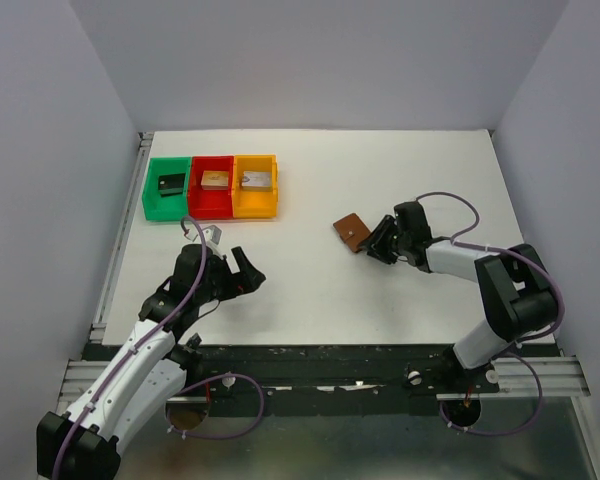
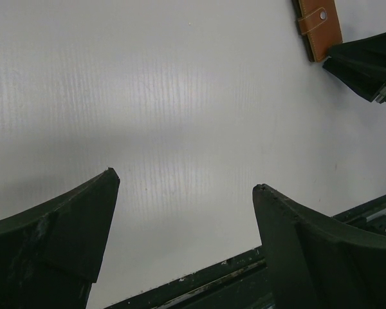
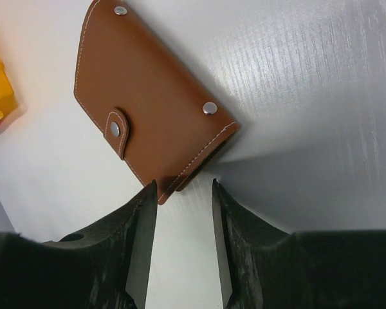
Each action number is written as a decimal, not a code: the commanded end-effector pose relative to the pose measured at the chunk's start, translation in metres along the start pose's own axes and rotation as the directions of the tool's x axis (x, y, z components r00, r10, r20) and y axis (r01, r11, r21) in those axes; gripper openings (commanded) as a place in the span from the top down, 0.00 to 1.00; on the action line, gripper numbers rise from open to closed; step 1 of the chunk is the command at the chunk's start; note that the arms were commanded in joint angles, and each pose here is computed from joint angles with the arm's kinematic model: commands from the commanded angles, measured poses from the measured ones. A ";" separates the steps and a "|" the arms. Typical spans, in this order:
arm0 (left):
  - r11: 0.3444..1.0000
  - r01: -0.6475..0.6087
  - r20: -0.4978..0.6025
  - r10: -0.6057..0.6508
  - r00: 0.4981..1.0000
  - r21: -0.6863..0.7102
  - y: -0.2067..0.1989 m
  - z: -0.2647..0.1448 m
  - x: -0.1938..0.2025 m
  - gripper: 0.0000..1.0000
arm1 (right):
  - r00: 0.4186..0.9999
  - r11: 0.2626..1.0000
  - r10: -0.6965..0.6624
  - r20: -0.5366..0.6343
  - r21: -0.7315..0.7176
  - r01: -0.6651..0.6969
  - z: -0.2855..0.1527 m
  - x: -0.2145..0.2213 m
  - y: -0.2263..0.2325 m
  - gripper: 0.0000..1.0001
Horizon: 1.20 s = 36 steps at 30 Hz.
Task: Take the credit cards out of the card holder
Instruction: Pick up the card holder from the center of the board.
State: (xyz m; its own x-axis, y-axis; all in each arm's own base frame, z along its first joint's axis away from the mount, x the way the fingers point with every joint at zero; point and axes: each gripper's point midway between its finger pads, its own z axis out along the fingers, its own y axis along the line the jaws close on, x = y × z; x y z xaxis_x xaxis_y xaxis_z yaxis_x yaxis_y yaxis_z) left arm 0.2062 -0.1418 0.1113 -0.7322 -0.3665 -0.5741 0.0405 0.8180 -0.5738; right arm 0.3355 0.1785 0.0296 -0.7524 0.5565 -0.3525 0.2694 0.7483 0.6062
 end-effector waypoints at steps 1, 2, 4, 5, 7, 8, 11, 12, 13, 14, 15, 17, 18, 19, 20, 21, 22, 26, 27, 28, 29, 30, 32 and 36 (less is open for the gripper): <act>1.000 0.002 0.024 -0.002 1.000 -0.009 0.001 0.000 -0.004 0.01 | 0.999 0.999 0.041 -0.012 -0.029 -0.041 0.008 0.001 0.001 0.53; 1.000 0.002 0.024 -0.002 1.000 -0.009 0.001 0.000 -0.004 0.01 | 0.999 0.999 0.043 -0.014 -0.031 -0.043 0.009 0.002 0.000 0.55; 1.000 0.000 0.021 0.000 1.000 -0.010 0.001 0.000 -0.004 0.01 | 0.999 0.998 0.050 -0.015 -0.039 -0.050 0.010 0.002 0.000 0.55; 1.000 0.000 0.019 0.000 1.000 -0.009 0.001 0.000 -0.003 0.01 | 0.998 0.998 0.055 -0.016 -0.042 -0.056 0.011 0.002 0.000 0.56; 1.000 0.000 0.020 0.000 1.000 -0.011 0.001 0.000 -0.004 0.01 | 0.998 0.997 0.063 -0.016 -0.047 -0.063 0.012 0.003 -0.001 0.58; 1.000 0.002 0.019 -0.002 1.000 -0.011 0.001 0.000 -0.003 0.01 | 0.998 0.996 0.067 -0.011 -0.053 -0.068 0.012 0.002 0.000 0.59; 1.000 0.002 0.018 -0.002 1.000 -0.014 0.002 0.001 -0.003 0.01 | 0.997 0.995 0.076 -0.016 -0.059 -0.077 0.013 0.003 -0.001 0.63; 1.000 0.002 0.016 -0.002 1.000 -0.016 0.002 0.001 -0.003 0.01 | 0.997 0.995 0.079 -0.013 -0.060 -0.079 0.014 0.002 -0.001 0.64; 1.000 0.003 0.018 -0.003 1.000 -0.018 0.003 0.002 -0.003 0.01 | 0.997 0.995 0.081 -0.011 -0.062 -0.082 0.014 0.001 0.000 0.66; 1.000 0.002 0.018 -0.002 1.000 -0.016 0.002 0.002 -0.003 0.01 | 0.996 0.994 0.086 -0.009 -0.063 -0.087 0.014 0.001 -0.001 0.66; 1.000 0.003 0.016 -0.002 1.000 -0.018 0.003 0.002 -0.002 0.01 | 0.996 0.994 0.087 -0.009 -0.066 -0.088 0.014 0.001 -0.001 0.68; 1.000 0.003 0.015 -0.003 1.000 -0.019 0.004 0.002 -0.002 0.01 | 0.996 0.994 0.091 -0.009 -0.065 -0.092 0.015 0.001 -0.002 0.71; 1.000 0.004 0.018 -0.003 1.000 -0.020 0.004 0.002 -0.002 0.01 | 0.996 0.993 0.092 -0.009 -0.068 -0.093 0.015 0.001 -0.002 0.72; 1.000 0.003 0.013 -0.003 1.000 -0.022 0.004 0.003 -0.001 0.01 | 0.996 0.993 0.093 -0.010 -0.067 -0.093 0.015 0.002 -0.003 0.73; 1.000 0.003 0.012 -0.003 1.000 -0.023 0.005 0.003 0.000 0.01 | 0.996 0.993 0.092 -0.011 -0.068 -0.093 0.015 0.003 -0.003 0.76; 1.000 0.002 0.012 -0.002 1.000 -0.025 0.005 0.003 0.000 0.01 | 0.995 0.993 0.095 -0.012 -0.068 -0.096 0.015 0.003 -0.004 0.78; 1.000 0.003 0.015 -0.003 1.000 -0.022 0.005 0.002 -0.001 0.01 | 0.996 0.993 0.094 -0.008 -0.068 -0.095 0.015 0.003 -0.005 0.81; 1.000 0.007 0.015 -0.006 1.000 -0.026 0.006 0.003 0.000 0.01 | 0.997 0.994 0.077 -0.013 -0.078 -0.078 0.013 0.006 -0.006 0.99; 1.000 0.004 0.017 -0.004 1.000 -0.022 0.005 0.002 -0.001 0.01 | 0.998 0.994 0.060 -0.015 -0.089 -0.061 0.012 0.007 -0.005 0.99; 1.000 0.004 0.019 -0.004 1.000 -0.025 0.005 0.002 -0.002 0.01 | 0.999 0.994 0.042 -0.014 -0.096 -0.043 0.010 0.007 -0.004 0.99; 1.000 0.003 0.020 -0.002 1.000 -0.026 0.005 0.002 -0.002 0.01 | 1.000 0.995 0.023 -0.019 -0.101 -0.025 0.007 0.008 -0.003 0.99; 1.000 0.000 0.021 0.000 1.000 -0.029 0.005 0.001 -0.003 0.01 | 1.000 0.995 0.000 -0.021 -0.103 -0.002 0.003 0.008 -0.002 1.00; 0.999 -0.009 0.037 0.011 0.999 -0.045 0.004 -0.002 -0.011 0.01 | 0.999 0.994 -0.042 -0.017 -0.100 0.040 -0.006 0.007 0.000 1.00; 0.998 -0.029 0.084 0.033 0.996 -0.052 -0.003 -0.009 -0.028 0.01 | 0.988 0.983 -0.157 0.007 -0.095 0.157 -0.037 0.000 0.008 1.00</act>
State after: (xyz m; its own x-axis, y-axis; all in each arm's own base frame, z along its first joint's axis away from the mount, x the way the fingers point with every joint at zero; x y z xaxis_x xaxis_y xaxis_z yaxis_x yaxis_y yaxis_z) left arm 0.2089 -0.1363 0.1103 -0.7224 -0.3714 -0.5832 0.0185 0.8328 -0.5533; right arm 0.3339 0.1817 0.0421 -0.7535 0.5392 -0.3761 0.1783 0.7182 0.6726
